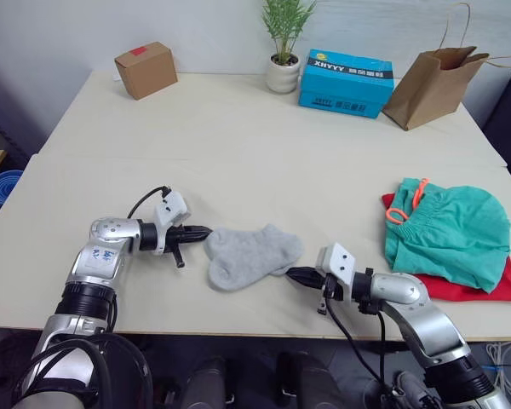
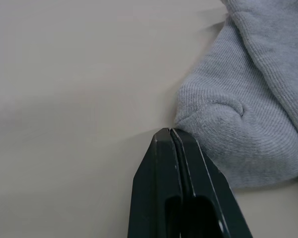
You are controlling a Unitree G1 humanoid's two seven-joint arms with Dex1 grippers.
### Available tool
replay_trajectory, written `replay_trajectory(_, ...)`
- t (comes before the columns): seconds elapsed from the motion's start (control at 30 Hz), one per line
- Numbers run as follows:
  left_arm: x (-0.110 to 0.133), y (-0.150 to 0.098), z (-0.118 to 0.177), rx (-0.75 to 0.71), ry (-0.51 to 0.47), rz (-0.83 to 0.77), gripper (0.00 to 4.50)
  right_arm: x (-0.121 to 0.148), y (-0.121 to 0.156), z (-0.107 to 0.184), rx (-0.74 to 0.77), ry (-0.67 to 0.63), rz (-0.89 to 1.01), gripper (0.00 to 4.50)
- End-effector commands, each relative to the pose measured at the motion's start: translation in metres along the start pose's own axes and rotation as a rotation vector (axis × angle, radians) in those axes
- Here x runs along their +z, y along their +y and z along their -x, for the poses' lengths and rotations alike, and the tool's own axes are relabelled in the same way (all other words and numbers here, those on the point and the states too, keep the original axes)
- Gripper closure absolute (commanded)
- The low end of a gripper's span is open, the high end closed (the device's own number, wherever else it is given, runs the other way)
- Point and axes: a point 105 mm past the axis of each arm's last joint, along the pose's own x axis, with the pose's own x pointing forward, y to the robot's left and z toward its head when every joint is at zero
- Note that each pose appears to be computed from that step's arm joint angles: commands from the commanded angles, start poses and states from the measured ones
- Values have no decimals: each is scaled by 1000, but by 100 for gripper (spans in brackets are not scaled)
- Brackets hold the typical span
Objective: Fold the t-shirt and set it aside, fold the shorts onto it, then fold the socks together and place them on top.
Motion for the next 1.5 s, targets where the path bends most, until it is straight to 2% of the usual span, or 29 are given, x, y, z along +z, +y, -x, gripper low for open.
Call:
replay_trajectory(0.03,-3,9,21,101,-6,43,450,18,6,20,95,-98,-64,447)
replay_trajectory(0.13,-10,21,44,200,43,48,394,37,6,37,157,-189,-124,391)
replay_trajectory(0.2,-3,14,53,163,-3,113,336,38,5,44,177,-176,-158,327)
replay_trajectory(0.3,20,-18,71,-30,-90,331,245,35,-2,53,191,-105,-251,228)
replay_trajectory(0.33,23,-26,75,-61,-68,426,206,29,-11,54,147,-23,-280,187)
replay_trajectory(0.4,16,-42,80,-93,57,562,148,19,-26,53,82,115,-306,126)
replay_trajectory(0.43,12,-49,81,-101,106,593,115,18,-30,52,75,144,-317,88)
replay_trajectory(0.5,10,-61,81,-137,159,611,51,25,-34,47,94,111,-345,19)
replay_trajectory(0.53,7,-64,74,-129,176,655,23,27,-43,41,88,117,-369,0)
replay_trajectory(0.63,-6,-71,52,-89,224,715,23,28,-68,20,43,146,-464,0)
replay_trajectory(0.73,-6,-80,37,-99,236,724,23,28,-80,7,33,185,-498,0)
replay_trajectory(0.8,-6,-85,30,-109,247,726,23,26,-85,-1,39,219,-486,0)
replay_trajectory(0.97,-11,-92,19,-97,281,706,23,35,-88,-21,83,210,-513,0)
replay_trajectory(1.0,-13,-93,16,-90,284,704,20,36,-88,-25,86,215,-497,18)
replay_trajectory(1.07,-15,-92,11,-70,282,692,62,38,-88,-31,90,204,-477,56)
replay_trajectory(1.1,-16,-90,6,-43,274,688,84,38,-88,-33,94,199,-476,90)
replay_trajectory(1.23,-16,-94,-7,-52,271,681,210,41,-83,-39,122,178,-452,227)
replay_trajectory(1.4,-15,-98,-5,-72,277,676,376,47,-80,-37,147,130,-427,409)
replay_trajectory(1.47,-15,-98,-2,-75,279,677,438,48,-81,-35,147,120,-419,450)
replay_trajectory(1.5,-15,-98,0,-75,280,675,446,49,-82,-33,142,118,-414,450)
